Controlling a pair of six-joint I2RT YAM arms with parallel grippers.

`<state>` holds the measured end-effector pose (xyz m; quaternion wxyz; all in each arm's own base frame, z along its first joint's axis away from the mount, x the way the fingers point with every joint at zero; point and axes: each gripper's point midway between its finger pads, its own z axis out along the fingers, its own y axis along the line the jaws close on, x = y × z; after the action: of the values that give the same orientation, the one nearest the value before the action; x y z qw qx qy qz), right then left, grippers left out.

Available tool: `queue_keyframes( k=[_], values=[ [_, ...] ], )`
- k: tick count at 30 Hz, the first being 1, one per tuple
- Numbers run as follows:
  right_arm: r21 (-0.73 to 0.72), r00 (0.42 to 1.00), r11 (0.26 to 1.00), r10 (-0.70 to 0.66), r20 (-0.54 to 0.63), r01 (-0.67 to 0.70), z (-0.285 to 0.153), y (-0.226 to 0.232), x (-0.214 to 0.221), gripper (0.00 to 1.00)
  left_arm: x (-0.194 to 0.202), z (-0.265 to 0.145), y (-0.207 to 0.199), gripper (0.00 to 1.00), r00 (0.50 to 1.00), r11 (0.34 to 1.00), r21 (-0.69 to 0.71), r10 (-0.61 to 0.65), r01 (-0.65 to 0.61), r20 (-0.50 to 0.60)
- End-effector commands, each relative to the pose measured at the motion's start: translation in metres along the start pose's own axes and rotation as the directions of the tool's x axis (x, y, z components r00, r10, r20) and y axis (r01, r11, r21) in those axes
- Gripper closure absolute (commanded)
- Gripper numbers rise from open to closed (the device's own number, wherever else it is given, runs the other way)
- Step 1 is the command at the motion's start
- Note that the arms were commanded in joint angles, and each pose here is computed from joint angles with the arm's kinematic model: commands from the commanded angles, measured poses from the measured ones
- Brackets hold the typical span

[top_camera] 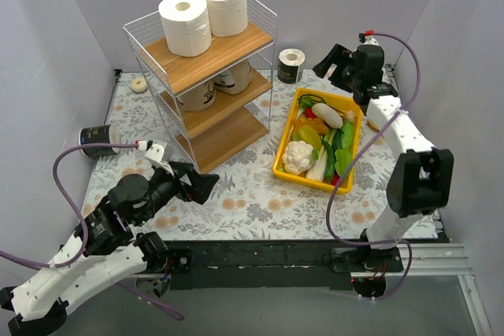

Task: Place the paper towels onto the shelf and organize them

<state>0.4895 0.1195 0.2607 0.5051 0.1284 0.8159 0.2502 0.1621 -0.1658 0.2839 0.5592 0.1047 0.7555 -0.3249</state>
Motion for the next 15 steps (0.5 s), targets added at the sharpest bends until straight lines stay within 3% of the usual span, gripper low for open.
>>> queue_keyframes(
  k=[1,9,15],
  values=[
    [-0.051,0.988,0.995,0.088,0.127,-0.082,0.055,0.013,-0.039,0.12,0.003,0.003,0.011,0.02,0.999,0.999,-0.037,0.014,-0.012,0.038],
    [-0.086,0.975,0.981,0.183,0.126,-0.173,0.157,0.001,-0.016,0.18,0.011,0.01,0.015,0.02,1.0,0.997,-0.066,0.029,-0.029,0.001],
    [-0.12,0.96,0.972,0.219,0.174,-0.2,0.201,-0.001,-0.014,0.2,0.005,0.004,0.016,0.02,0.999,0.998,-0.059,0.021,-0.018,0.037]
  ],
)
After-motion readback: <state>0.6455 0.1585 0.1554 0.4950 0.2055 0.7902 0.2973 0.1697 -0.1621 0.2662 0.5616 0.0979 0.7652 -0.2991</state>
